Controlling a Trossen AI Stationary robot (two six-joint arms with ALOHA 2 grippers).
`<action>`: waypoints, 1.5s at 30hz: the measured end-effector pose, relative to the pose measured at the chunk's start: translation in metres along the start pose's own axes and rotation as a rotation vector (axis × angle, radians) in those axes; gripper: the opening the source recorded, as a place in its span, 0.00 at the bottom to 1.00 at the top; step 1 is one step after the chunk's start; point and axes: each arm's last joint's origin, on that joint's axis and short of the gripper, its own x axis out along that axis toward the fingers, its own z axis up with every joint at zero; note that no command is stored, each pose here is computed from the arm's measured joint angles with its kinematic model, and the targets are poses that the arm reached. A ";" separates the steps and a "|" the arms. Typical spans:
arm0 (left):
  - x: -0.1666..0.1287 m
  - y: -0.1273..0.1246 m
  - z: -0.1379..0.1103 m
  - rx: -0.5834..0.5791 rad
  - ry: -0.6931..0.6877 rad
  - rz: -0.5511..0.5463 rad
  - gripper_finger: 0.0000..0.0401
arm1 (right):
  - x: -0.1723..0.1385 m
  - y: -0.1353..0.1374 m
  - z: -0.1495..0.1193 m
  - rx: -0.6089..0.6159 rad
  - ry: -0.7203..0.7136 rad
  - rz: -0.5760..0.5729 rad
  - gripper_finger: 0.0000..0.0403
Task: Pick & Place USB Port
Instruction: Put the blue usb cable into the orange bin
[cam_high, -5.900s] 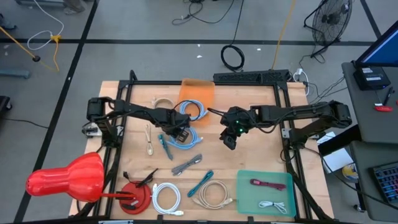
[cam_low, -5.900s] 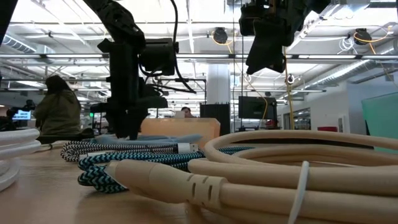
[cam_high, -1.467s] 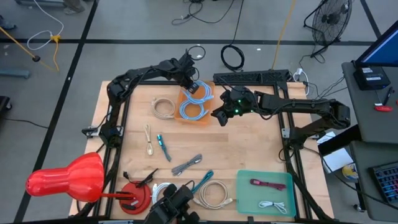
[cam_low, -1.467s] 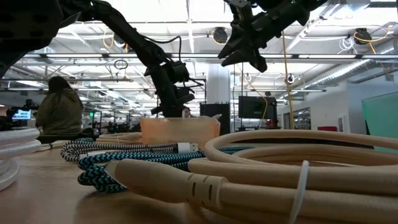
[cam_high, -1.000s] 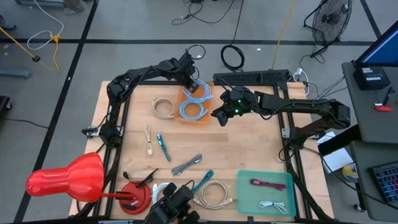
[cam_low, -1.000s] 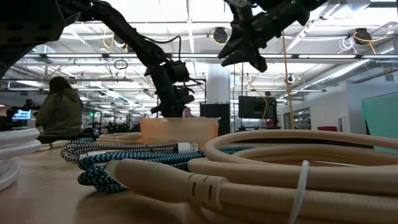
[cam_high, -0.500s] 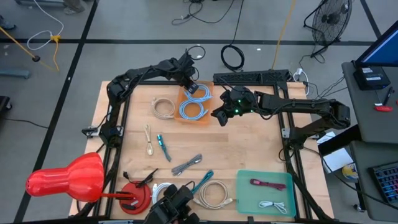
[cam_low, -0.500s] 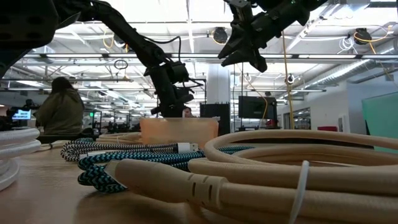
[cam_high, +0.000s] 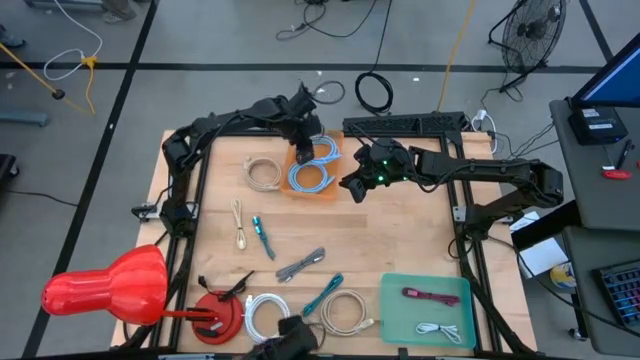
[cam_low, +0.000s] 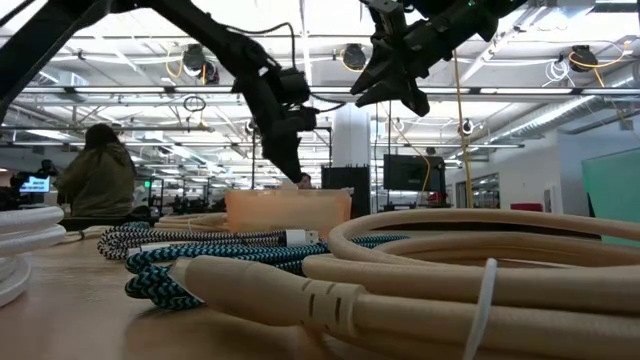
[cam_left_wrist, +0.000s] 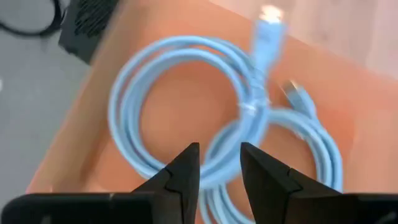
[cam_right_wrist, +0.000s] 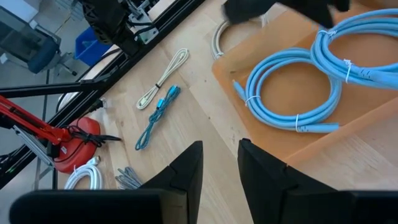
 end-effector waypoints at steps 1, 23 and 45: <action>0.000 -0.005 0.001 0.037 0.015 0.004 0.29 | 0.000 0.000 0.000 -0.001 0.000 0.000 0.23; 0.019 -0.039 0.000 0.200 0.124 0.069 0.29 | 0.004 -0.008 -0.009 0.005 0.010 -0.040 0.23; 0.042 -0.039 0.002 0.246 0.117 0.141 0.29 | 0.005 -0.008 -0.010 0.024 0.010 -0.036 0.23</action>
